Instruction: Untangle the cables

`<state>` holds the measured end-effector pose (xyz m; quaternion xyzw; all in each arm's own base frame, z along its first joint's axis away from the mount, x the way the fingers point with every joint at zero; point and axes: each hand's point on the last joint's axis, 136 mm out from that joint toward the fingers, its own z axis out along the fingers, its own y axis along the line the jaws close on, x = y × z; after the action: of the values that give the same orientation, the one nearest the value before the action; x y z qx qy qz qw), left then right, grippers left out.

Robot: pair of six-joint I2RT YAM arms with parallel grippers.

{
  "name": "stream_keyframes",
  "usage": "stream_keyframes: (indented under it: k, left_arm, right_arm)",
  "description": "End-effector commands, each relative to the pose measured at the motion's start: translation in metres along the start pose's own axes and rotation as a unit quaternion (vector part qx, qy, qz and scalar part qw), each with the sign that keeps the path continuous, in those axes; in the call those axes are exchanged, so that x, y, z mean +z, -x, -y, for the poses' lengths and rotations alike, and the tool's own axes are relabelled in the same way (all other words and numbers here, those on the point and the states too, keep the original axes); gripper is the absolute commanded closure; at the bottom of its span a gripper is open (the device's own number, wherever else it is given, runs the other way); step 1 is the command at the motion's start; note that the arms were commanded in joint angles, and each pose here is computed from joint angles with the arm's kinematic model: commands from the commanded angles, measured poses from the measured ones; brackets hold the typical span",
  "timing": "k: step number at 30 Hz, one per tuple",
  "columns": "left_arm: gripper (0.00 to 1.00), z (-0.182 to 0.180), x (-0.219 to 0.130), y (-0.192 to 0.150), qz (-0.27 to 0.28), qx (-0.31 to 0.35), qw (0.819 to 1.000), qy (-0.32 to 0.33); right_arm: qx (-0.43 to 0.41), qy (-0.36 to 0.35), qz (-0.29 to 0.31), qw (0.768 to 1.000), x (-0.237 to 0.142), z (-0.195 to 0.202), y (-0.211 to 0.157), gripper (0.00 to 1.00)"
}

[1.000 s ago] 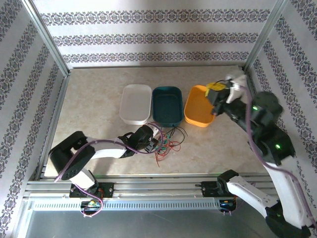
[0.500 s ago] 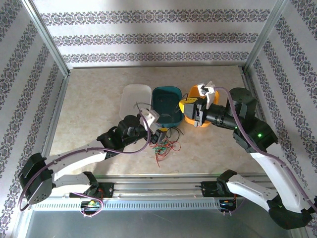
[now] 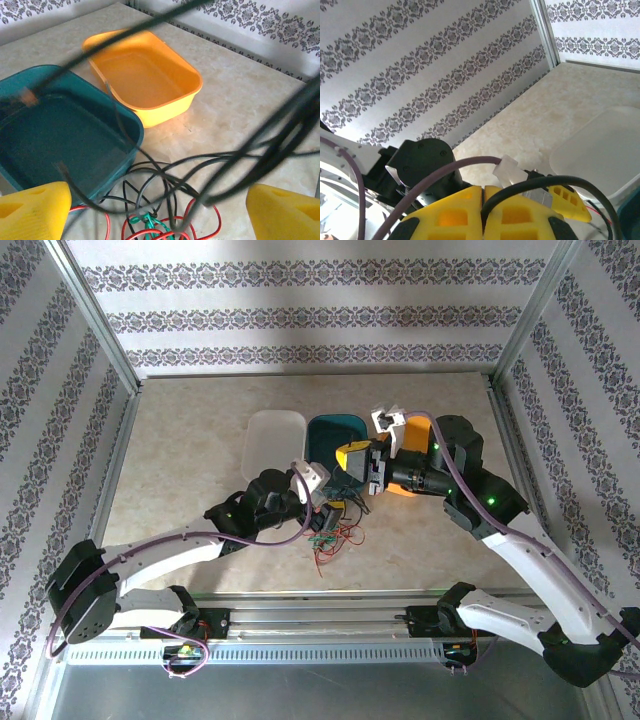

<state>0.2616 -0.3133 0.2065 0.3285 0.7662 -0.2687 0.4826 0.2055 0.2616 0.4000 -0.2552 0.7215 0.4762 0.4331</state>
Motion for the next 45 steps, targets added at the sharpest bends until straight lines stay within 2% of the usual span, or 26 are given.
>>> stream_keyframes:
  k: [1,10,13,14,16,17,20,23,25,29,32,36,40,45]
  left_arm:
    - [0.1,0.01,0.0,0.027,0.039,0.007,0.999,-0.017]
    - [0.14,0.0,0.004,0.047,0.085,-0.003,0.996,0.011]
    - [0.31,-0.003,0.004,0.052,0.1,-0.003,0.995,0.02]
    - [0.4,-0.001,0.004,0.054,0.1,0.0,0.995,0.015]
    - [0.55,0.003,0.006,0.054,0.092,0.003,0.996,0.004]
    - [0.66,0.005,0.008,0.053,0.087,0.004,0.996,-0.003]
    - [0.85,0.008,0.012,0.045,0.066,0.002,0.998,-0.013]
    - [0.94,0.01,0.015,0.037,0.049,-0.001,0.999,-0.019]
    - [0.96,0.011,0.016,0.03,0.037,-0.002,0.999,-0.023]
    - [0.96,0.015,0.017,0.013,0.01,0.003,0.999,-0.035]
    - [0.97,0.018,0.017,-0.005,-0.017,0.005,0.999,-0.047]
    - [1.0,0.022,0.016,-0.038,-0.063,0.005,0.996,-0.065]
    - [0.97,0.023,0.019,-0.058,-0.088,-0.005,0.994,-0.068]
    - [0.99,0.016,0.023,-0.075,-0.106,-0.013,0.993,-0.052]
  right_arm:
    - [-0.002,0.034,0.031,0.999,-0.001,-0.016,0.015,0.98]
    - [0.013,0.053,0.031,0.998,0.006,-0.017,0.016,0.98]
    - [0.014,0.059,0.029,0.998,0.007,-0.019,0.016,0.98]
    - [0.015,0.057,0.028,0.998,0.007,-0.019,0.016,0.98]
    - [0.013,0.049,0.03,0.998,0.006,-0.015,0.016,0.98]
    - [0.012,0.04,0.033,0.999,0.005,-0.013,0.017,0.98]
    - [0.01,0.001,0.047,0.999,0.001,0.002,0.019,0.97]
    - [0.021,-0.06,0.071,0.995,-0.007,0.028,0.022,0.98]
    - [0.033,-0.114,0.089,0.989,-0.012,0.052,0.022,0.98]
    - [0.077,-0.246,0.142,0.956,-0.04,0.11,0.023,0.98]
    - [0.106,-0.335,0.177,0.919,-0.069,0.145,0.015,0.99]
    - [0.162,-0.438,0.213,0.858,-0.112,0.184,-0.012,1.0]
    - [0.227,-0.486,0.227,0.813,-0.137,0.212,-0.047,1.0]
    - [0.3,-0.536,0.232,0.754,-0.166,0.241,-0.088,1.0]
